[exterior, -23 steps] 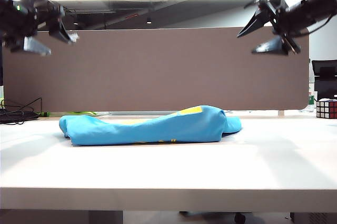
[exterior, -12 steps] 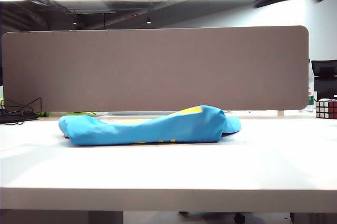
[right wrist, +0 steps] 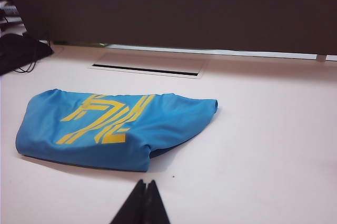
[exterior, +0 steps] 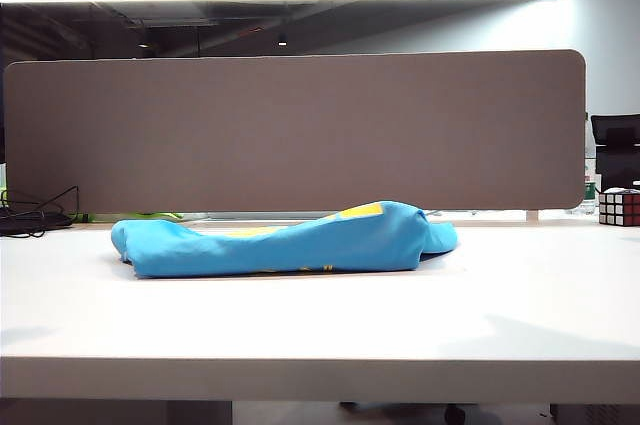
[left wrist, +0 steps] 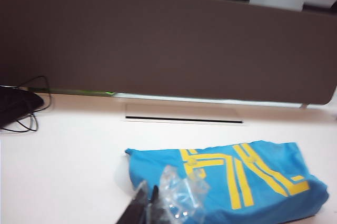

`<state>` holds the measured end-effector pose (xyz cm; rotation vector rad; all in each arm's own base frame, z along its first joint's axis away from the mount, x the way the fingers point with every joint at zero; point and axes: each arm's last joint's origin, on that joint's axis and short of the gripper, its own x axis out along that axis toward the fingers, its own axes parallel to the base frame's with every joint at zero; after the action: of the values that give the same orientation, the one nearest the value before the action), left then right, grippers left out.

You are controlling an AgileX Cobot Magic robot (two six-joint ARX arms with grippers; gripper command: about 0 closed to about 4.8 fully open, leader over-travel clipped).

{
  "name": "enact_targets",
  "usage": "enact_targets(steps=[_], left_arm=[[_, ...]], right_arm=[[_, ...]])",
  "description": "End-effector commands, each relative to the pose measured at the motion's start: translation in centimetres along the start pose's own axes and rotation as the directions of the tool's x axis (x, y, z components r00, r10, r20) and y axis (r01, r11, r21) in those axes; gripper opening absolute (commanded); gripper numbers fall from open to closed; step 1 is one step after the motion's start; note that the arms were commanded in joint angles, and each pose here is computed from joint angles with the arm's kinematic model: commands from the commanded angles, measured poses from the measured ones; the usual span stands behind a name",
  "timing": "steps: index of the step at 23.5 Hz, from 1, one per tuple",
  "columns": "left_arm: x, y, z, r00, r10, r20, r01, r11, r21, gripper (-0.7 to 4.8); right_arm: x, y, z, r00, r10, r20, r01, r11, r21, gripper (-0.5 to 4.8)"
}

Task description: Fold the bottom side of the soccer jersey horizontally towards the center, about one-third of the way, then fold the sleeve back towards the center, creating a straight line along the edge of the the soccer jersey, and finally fold the bottom of the soccer jersey up towards the top, creating a neat rectangle.

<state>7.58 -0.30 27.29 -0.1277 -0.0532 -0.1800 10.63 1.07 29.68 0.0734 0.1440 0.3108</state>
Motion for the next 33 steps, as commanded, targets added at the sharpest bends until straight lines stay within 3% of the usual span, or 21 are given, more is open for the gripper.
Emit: enact_targets(steps=[1,3,5,10,16,20,24,28,33], left_arm=[[-1.1,0.1,-2.6,1.0,0.004,0.028,-0.001,0.996,-0.091,-0.06],[-0.7,0.2,-3.8,0.998,-0.028,-0.062,0.02,0.992,-0.127,-0.06],[-0.5,0.4,-4.5,0.996,-0.032,-0.089,0.02,0.991,-0.13,-0.06],[-0.4,0.4,-4.9,0.995,-0.028,-0.097,0.016,0.991,-0.13,-0.06],[-0.4,0.5,-5.2,0.993,-0.008,-0.118,-0.007,0.992,-0.126,-0.06],[-0.1,0.7,-5.4,0.997,0.008,-0.076,-0.005,0.999,0.032,-0.06],[0.7,1.0,-6.6,1.0,-0.006,0.024,0.004,0.998,0.055,-0.06],[0.9,1.1,-7.0,0.999,-0.009,0.047,0.005,0.998,0.066,-0.06],[0.9,1.1,-6.4,0.993,-0.001,0.117,-0.014,0.992,0.129,-0.06]], right_arm=[[-1.3,0.1,-2.1,0.997,-0.047,0.055,0.047,0.999,0.012,-0.03],[-1.6,0.1,-3.8,0.995,-0.068,0.076,0.067,0.998,0.014,-0.03],[-1.6,-0.1,-5.6,0.992,-0.098,0.076,0.097,0.995,0.017,-0.03],[-0.6,-0.8,-10.6,0.992,-0.125,0.036,0.124,0.992,0.026,-0.03],[0.5,-1.5,-13.4,0.978,-0.199,0.057,0.198,0.98,0.025,-0.03],[0.7,-1.6,-13.7,0.977,-0.188,0.102,0.188,0.982,0.016,-0.03],[0.6,-1.7,-13.0,0.956,-0.238,0.169,0.246,0.969,-0.025,-0.03],[0.6,-1.8,-12.8,0.943,-0.269,0.194,0.281,0.959,-0.037,-0.03],[0.5,-1.8,-12.5,0.931,-0.283,0.231,0.299,0.954,-0.033,-0.03]])
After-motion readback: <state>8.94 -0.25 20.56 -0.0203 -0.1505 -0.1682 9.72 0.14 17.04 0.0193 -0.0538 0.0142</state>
